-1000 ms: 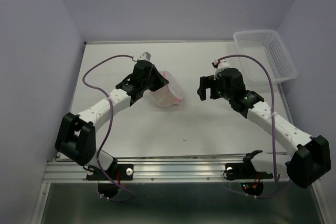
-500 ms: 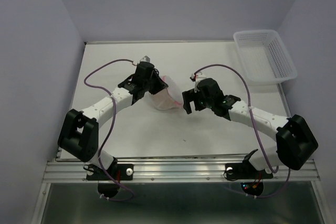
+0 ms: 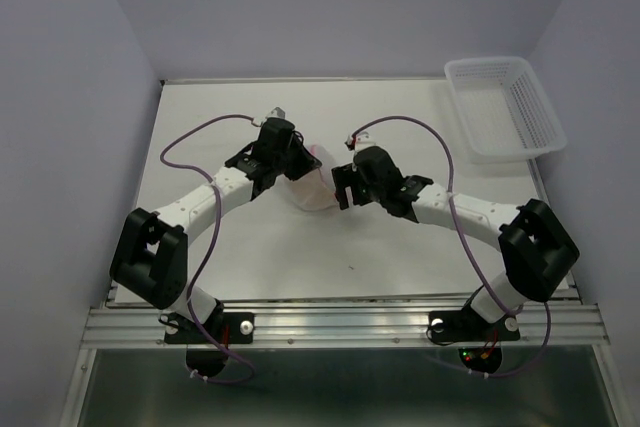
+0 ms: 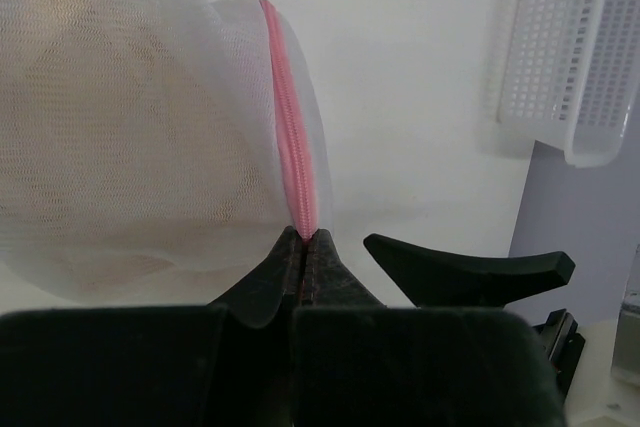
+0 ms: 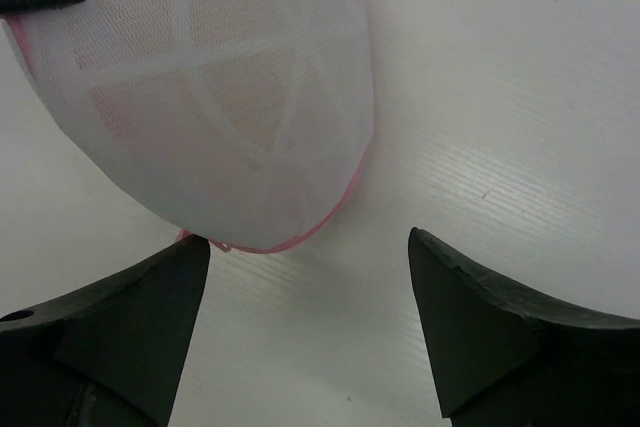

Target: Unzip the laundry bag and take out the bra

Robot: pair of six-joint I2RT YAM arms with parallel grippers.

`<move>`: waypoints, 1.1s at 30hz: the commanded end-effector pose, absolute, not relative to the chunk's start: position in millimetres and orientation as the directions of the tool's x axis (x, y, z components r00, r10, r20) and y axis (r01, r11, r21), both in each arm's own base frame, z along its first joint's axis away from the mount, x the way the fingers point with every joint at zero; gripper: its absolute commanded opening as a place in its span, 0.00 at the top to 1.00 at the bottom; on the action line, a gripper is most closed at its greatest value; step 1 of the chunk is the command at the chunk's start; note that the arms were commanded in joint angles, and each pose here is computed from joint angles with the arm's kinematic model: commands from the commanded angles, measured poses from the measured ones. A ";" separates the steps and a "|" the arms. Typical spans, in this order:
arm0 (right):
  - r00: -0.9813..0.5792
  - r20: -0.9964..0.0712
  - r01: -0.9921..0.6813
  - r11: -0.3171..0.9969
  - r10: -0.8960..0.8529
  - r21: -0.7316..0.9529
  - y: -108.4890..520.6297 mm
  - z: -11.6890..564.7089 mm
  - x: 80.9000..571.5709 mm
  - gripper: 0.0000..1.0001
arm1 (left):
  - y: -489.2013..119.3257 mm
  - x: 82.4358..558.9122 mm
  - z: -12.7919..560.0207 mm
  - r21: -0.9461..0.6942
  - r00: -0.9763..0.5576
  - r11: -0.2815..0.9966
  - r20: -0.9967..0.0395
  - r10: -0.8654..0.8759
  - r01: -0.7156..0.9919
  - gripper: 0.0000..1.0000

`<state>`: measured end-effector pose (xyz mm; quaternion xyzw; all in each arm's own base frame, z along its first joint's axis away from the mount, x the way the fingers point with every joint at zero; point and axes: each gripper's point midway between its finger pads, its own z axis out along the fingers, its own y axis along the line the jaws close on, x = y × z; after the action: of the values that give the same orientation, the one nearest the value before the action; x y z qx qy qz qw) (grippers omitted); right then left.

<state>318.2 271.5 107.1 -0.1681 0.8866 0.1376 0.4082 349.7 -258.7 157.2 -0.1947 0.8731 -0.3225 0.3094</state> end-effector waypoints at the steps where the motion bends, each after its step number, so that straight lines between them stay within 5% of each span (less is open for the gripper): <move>1: -0.542 -0.832 -0.388 0.913 -0.117 0.124 294.0 132.1 335.9 0.24 | -262.1 347.8 184.2 -0.726 -0.708 0.681 -0.430 -0.560 -0.096 1.00; 6: -0.540 -0.831 -0.394 0.913 -0.135 0.107 300.4 127.7 338.5 0.41 | -261.3 347.4 184.5 -0.725 -0.709 0.682 -0.432 -0.558 -0.095 1.00; 14: -0.537 -0.834 -0.369 0.924 -0.126 0.098 312.7 134.5 328.5 0.39 | -258.3 344.5 183.8 -0.736 -0.700 0.665 -0.409 -0.586 -0.127 1.00; 28: -0.536 -0.844 -0.137 0.989 -0.031 0.051 284.4 135.9 342.5 0.52 | -255.4 337.2 180.0 -0.745 -0.700 0.653 -0.395 -0.594 -0.134 1.00; 33: -0.549 -0.836 -0.102 0.993 -0.011 0.054 277.6 138.3 339.1 0.48 | -251.6 337.1 180.2 -0.748 -0.682 0.645 -0.390 -0.618 -0.156 1.00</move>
<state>328.8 290.6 118.9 -0.0816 0.8854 0.0718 0.4519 340.3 -254.6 160.3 -0.2251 0.8608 -0.3390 0.3056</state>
